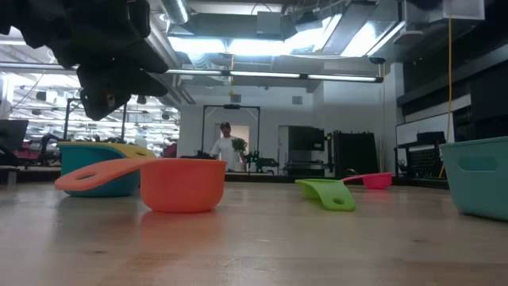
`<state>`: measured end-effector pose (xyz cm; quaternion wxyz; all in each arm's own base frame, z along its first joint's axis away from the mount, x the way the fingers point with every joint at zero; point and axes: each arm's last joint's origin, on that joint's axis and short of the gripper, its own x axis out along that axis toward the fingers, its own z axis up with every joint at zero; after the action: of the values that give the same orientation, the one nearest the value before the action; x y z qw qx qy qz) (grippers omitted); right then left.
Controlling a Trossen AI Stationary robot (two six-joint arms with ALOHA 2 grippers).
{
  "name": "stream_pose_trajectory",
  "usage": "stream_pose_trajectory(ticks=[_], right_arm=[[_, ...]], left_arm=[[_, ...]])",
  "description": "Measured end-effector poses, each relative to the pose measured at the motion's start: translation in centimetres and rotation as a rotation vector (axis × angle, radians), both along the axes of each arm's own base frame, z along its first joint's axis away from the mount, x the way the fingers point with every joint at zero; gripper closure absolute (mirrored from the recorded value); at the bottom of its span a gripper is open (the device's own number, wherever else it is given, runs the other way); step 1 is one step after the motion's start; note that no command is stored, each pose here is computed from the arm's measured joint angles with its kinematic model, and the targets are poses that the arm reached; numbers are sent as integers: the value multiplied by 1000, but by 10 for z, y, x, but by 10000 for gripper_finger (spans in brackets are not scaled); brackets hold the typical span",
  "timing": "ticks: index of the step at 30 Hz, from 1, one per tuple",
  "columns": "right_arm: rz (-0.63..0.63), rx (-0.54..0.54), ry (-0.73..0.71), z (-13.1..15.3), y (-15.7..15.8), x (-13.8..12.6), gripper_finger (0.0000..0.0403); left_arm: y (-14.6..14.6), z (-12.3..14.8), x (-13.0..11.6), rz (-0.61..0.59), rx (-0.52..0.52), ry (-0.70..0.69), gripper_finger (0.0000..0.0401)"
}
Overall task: Nest measuring cups in basket
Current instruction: Stack the dark blue measuring nest cup into the yellow measuring nest cup
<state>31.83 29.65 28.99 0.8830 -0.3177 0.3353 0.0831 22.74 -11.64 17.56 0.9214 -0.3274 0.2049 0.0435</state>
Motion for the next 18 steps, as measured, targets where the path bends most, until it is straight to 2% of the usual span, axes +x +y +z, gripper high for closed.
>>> stream_pose_trajectory(ticks=[3, 9, 18], right_arm=[[16, 2, -89, 7, 1, 10, 257], [42, -90, -310, 26, 7, 21, 257], [187, -35, -567, 57, 18, 29, 257]], left_arm=[[-2, 3, 0, -34, 50, -35, 290], [-8, 18, 3, -107, 158, -194, 290], [-9, 44, 6, -96, 202, -459, 290]])
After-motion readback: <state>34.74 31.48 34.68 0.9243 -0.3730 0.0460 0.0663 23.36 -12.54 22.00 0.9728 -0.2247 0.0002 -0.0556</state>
